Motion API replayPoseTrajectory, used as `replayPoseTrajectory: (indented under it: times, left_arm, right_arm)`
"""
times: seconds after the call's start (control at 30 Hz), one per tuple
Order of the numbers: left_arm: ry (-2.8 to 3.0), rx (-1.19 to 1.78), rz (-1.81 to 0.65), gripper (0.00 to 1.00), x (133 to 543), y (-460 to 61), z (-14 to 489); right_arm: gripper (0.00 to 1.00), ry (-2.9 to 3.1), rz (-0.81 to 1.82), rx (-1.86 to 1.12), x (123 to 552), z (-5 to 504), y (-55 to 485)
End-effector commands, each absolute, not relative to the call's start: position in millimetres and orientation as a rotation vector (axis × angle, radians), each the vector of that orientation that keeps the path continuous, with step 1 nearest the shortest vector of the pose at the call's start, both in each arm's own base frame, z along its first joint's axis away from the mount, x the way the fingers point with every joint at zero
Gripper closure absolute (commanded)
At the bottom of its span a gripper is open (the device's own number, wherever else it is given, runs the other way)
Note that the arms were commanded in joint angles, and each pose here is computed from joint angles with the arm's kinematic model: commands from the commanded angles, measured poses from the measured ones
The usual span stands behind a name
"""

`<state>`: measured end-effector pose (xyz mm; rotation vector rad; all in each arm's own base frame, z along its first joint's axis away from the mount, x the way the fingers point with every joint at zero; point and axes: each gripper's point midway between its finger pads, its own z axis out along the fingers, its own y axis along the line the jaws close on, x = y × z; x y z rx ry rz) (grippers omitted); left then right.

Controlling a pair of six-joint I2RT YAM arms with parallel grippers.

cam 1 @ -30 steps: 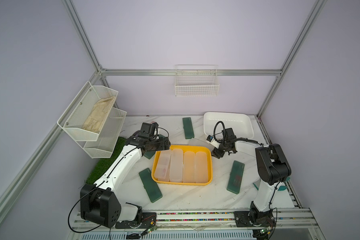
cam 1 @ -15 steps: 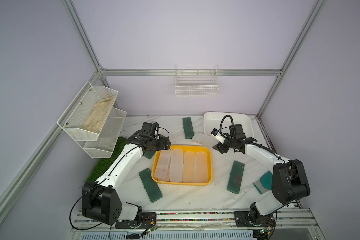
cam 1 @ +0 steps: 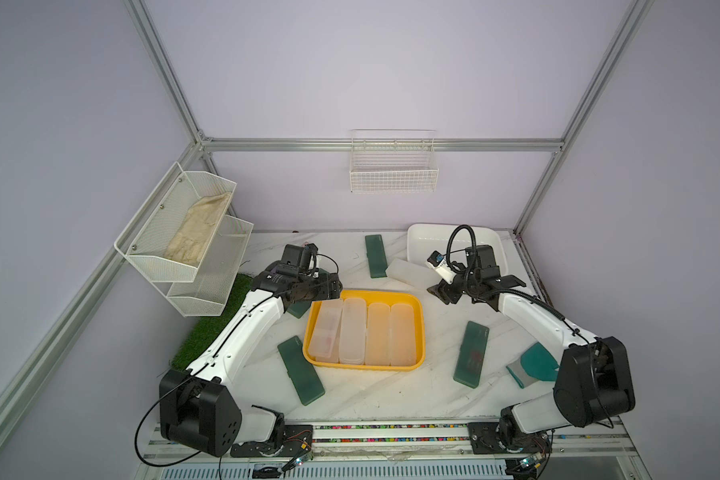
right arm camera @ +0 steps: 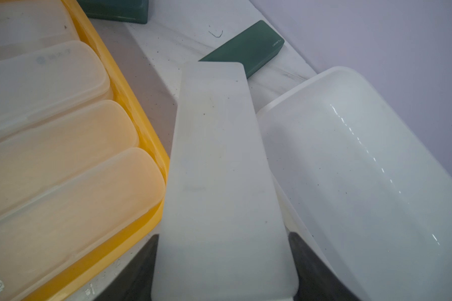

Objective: Place the pencil cases by color into the storage box
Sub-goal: Pick up the pencil case from the center of the board.

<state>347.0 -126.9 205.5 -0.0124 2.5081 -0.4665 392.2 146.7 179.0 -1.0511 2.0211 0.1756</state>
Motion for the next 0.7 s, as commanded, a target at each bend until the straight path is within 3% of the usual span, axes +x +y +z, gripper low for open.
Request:
replayPoseTrajectory:
  times: [0.0, 0.23, 0.67]
  left_arm:
    - [2.452, -0.013, -0.482, 0.11, 347.4, -131.2, 222.1]
    - [2.450, -0.009, -0.481, 0.11, 344.2, -137.4, 220.0]
    - [2.449, -0.042, -0.447, 0.11, 340.8, -134.0, 210.1]
  right_arm:
    - [0.55, 1.945, 0.229, -0.980, 389.9, 217.2, 153.3]
    - [0.56, 1.924, 0.271, -0.848, 375.7, 246.0, 158.1]
    - [0.59, 2.037, 0.287, -0.624, 329.6, 248.1, 189.7]
